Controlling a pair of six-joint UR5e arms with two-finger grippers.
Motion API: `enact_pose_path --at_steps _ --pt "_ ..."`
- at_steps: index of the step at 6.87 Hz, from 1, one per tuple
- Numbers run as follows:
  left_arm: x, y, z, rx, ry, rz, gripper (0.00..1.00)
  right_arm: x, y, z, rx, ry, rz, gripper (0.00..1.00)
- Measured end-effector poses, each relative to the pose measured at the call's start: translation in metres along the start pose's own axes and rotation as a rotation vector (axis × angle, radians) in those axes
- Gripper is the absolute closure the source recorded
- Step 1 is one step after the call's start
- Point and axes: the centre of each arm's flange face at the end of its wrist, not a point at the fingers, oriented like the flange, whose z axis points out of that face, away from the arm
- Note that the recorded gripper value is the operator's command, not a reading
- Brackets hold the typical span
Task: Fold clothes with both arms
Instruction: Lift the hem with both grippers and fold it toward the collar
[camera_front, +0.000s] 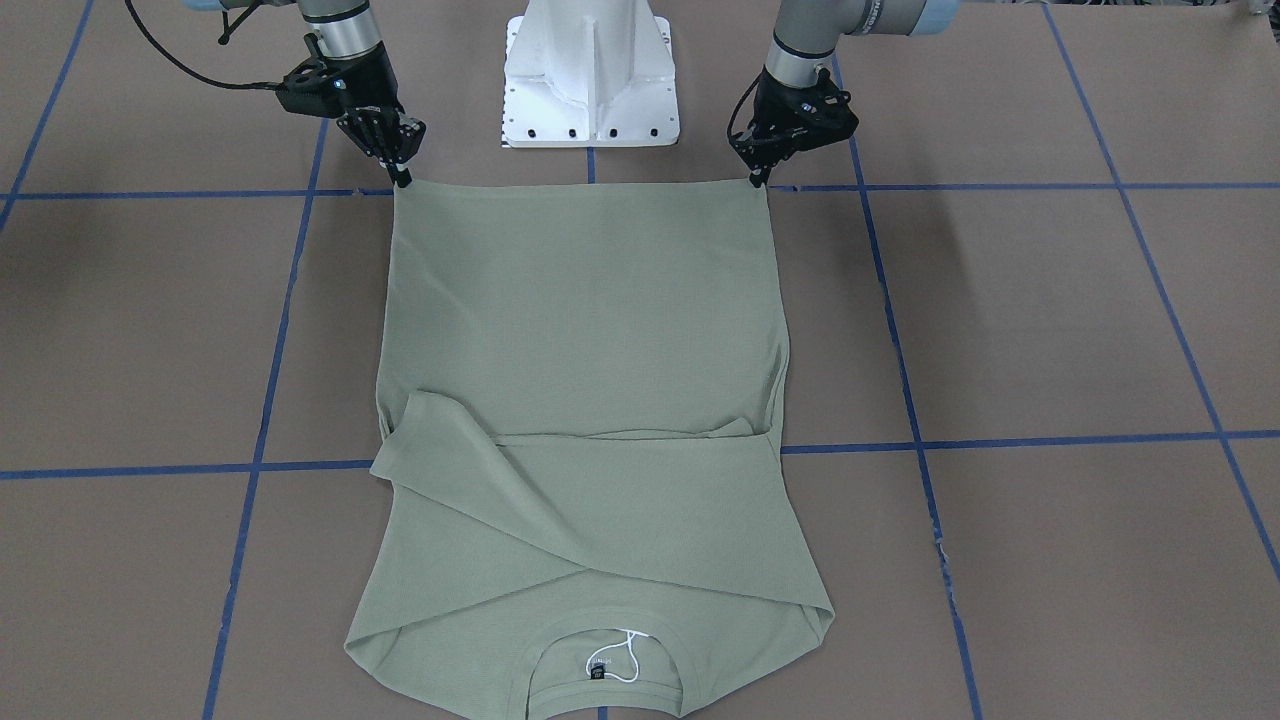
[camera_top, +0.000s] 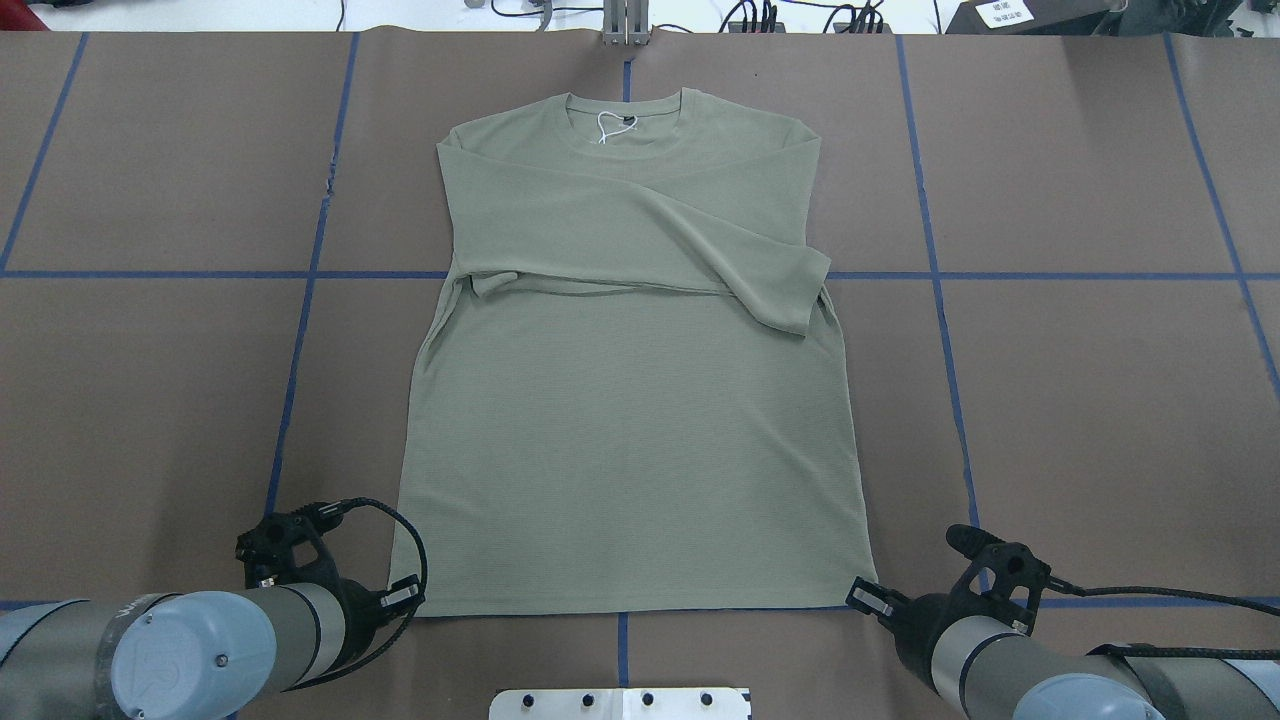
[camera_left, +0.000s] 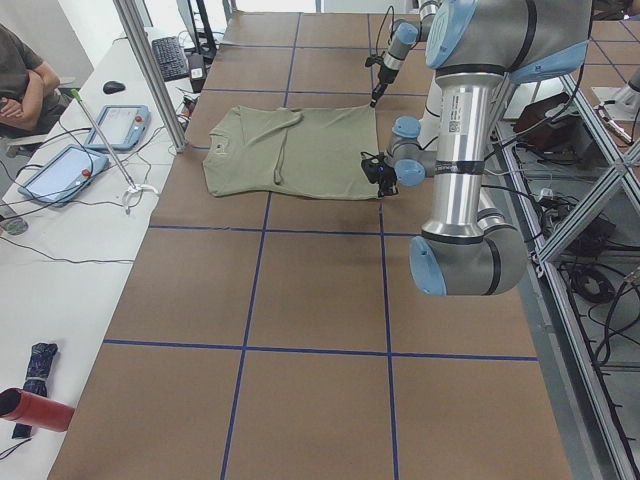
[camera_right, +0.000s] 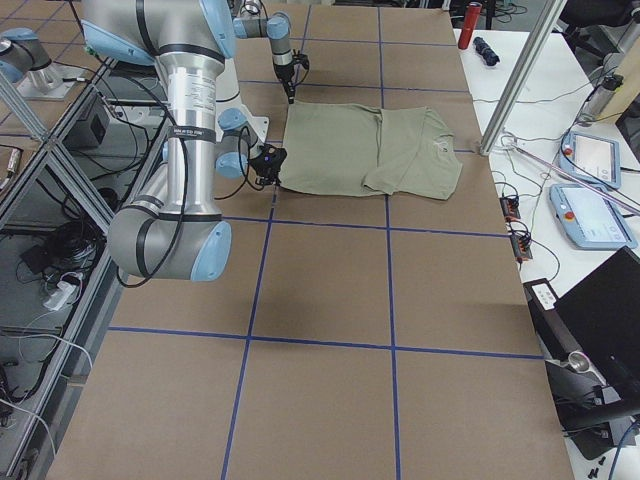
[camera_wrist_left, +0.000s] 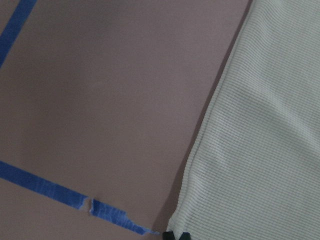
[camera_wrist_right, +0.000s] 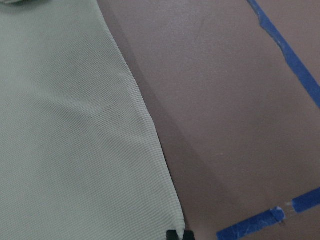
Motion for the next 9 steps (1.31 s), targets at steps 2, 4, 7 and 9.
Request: enact_pose_path --at_steps 2,4,7,9 --pt "0.011 0.023 -0.045 -0.065 0.035 -0.037 1.00 -0.006 -0.002 -0.018 -0.024 -0.021 0.022 1.00" --pt "0.021 0.047 -0.108 -0.151 0.085 -0.092 1.00 -0.004 -0.008 -0.065 -0.090 -0.040 0.076 1.00" --pt "0.041 0.002 -0.168 -0.135 0.199 -0.111 1.00 -0.033 -0.066 -0.115 -0.049 -0.140 0.152 1.00" --pt "0.068 -0.061 -0.167 0.003 0.249 -0.028 1.00 -0.072 -0.119 -0.087 0.003 -0.157 0.104 1.00"
